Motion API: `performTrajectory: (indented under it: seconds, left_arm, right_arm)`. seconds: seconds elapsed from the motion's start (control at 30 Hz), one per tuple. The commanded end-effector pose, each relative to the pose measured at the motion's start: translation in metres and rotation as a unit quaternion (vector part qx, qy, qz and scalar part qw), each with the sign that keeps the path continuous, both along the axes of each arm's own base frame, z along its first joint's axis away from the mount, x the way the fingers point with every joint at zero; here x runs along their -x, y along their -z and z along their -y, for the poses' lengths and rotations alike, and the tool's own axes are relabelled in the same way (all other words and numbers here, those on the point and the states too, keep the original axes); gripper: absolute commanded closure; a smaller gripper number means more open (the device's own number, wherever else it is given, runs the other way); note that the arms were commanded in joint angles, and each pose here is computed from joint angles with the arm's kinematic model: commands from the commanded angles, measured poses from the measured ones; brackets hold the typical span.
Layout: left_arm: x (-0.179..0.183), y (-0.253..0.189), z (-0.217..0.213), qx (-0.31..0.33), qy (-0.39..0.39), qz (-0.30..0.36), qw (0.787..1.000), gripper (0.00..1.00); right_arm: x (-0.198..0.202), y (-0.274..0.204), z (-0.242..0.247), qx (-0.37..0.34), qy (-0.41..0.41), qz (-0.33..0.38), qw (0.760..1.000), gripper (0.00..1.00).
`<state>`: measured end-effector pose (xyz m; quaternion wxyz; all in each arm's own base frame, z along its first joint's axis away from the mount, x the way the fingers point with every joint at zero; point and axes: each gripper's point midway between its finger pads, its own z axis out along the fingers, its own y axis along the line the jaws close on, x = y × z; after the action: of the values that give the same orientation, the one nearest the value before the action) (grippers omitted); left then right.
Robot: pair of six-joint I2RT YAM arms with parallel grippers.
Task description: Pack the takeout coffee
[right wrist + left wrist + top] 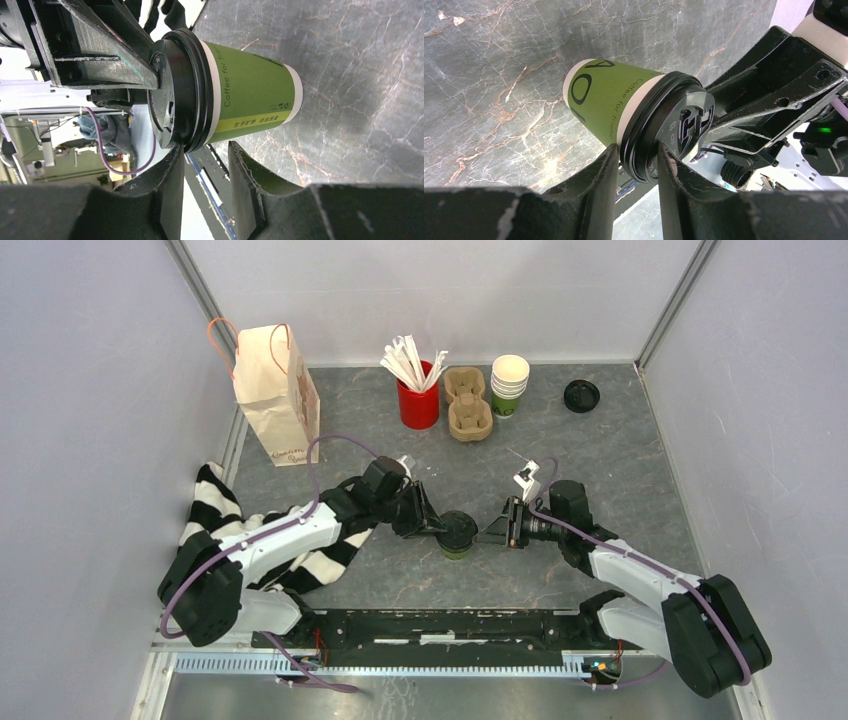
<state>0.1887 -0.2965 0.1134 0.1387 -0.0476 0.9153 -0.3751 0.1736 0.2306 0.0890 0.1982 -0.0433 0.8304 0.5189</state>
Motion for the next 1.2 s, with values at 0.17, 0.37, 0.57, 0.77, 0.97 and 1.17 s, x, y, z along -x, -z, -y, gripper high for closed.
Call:
performTrajectory:
  seconds: [0.17, 0.37, 0.57, 0.77, 0.97, 1.17]
  left_arm:
    - [0.007, 0.010, -0.009, -0.049, 0.001, -0.018, 0.999, 0.57]
    - [-0.008, -0.022, 0.008, -0.021, 0.016, 0.012, 1.000, 0.47]
    - [-0.013, -0.047, 0.012, -0.013, 0.025, 0.035, 0.999, 0.32]
    - [-0.013, -0.055, -0.009, -0.042, 0.016, 0.061, 0.997, 0.18]
    - [-0.017, -0.046, -0.014, -0.023, -0.001, 0.039, 0.999, 0.30]
    - [-0.023, -0.033, -0.010, 0.013, -0.001, 0.022, 1.000, 0.39]
  right_arm:
    - [-0.017, 0.013, 0.023, 0.140, -0.002, 0.038, 0.989, 0.48]
    - [-0.008, -0.024, 0.016, 0.115, -0.053, 0.053, 0.990, 0.43]
    - [-0.020, -0.049, 0.015, 0.123, -0.056, 0.106, 0.985, 0.26]
    - [-0.044, -0.067, 0.024, 0.204, -0.062, 0.165, 0.963, 0.05]
    - [-0.043, -0.071, 0.000, 0.136, -0.074, 0.148, 0.977, 0.04]
    - [-0.043, -0.061, -0.013, 0.094, -0.071, 0.114, 0.986, 0.04]
